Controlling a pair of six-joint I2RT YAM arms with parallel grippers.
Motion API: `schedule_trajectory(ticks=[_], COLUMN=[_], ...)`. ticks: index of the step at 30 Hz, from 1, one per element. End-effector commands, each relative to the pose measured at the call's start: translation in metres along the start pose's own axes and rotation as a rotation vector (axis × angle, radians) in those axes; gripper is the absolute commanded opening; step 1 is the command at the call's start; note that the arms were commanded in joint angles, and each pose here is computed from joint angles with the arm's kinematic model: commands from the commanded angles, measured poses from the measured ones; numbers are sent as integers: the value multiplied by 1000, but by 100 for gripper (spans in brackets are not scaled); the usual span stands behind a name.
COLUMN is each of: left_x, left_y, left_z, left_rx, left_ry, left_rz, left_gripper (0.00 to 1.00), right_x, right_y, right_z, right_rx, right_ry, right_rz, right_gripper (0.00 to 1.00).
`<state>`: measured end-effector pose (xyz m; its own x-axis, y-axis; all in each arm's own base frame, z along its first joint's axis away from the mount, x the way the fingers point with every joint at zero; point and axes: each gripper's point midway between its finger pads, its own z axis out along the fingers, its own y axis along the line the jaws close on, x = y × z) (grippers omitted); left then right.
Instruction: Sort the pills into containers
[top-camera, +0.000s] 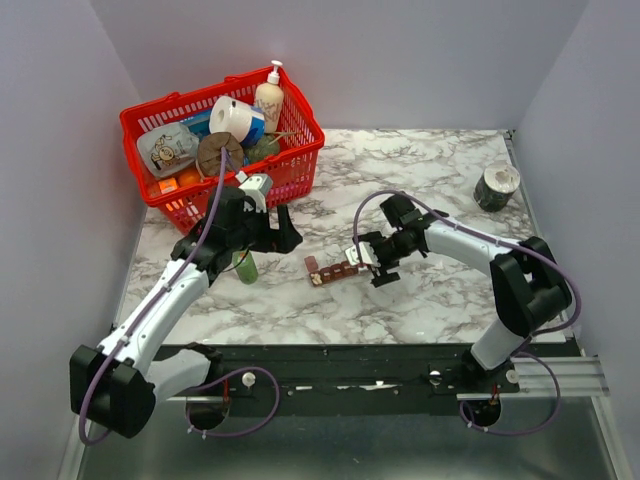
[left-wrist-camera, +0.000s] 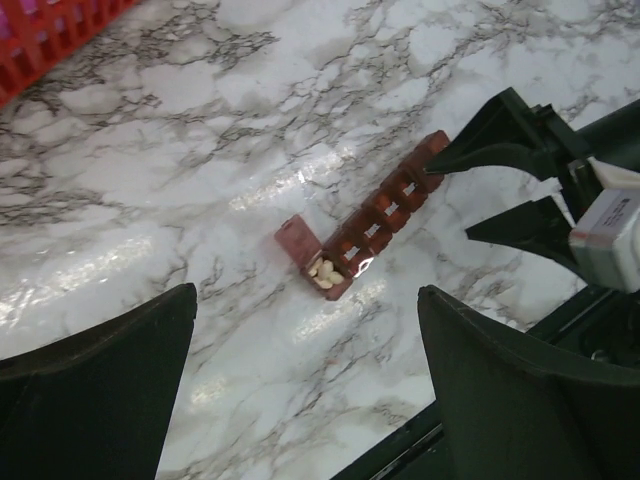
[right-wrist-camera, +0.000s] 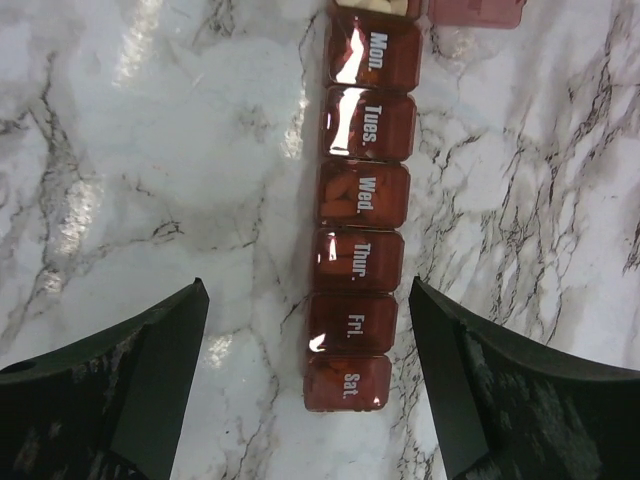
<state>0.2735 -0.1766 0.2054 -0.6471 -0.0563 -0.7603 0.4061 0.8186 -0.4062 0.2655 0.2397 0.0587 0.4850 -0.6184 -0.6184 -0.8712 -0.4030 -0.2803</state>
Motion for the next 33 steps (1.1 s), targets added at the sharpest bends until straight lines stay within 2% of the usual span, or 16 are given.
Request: schedule_trajectory(ticks=[1,12,18,22,25,28,31,33], left_x=[-3,10,13,15,15,16,20,24], left_y=[0,11,18,21,17,10,6,3], left_z=[25,48,55,59,62,67,73,79], left_rx=[21,7,-14,-29,-14,5,16,24], left_ry=[-23,11,22,35,50,64,78,93], left_rz=[-142,-159,-146,-141,-146,-141,-144,-146], left_gripper=[99,95,96,95,95,95,93,92], right_x=[18,29,31,34,40,43,30,35], right_y=[-23,-25,-14,-3,1,-1,13,5], right_z=[7,27,28,24,20,13,13,6], right_rx=[48,1,-27,-38,-29,9,-15,50], right_ry=[123,165,169,190,224,257,196,237], right_rz=[-51,-39,-16,11,44,90,98,110], right_gripper=[88,75,58,40,31,30,30,29])
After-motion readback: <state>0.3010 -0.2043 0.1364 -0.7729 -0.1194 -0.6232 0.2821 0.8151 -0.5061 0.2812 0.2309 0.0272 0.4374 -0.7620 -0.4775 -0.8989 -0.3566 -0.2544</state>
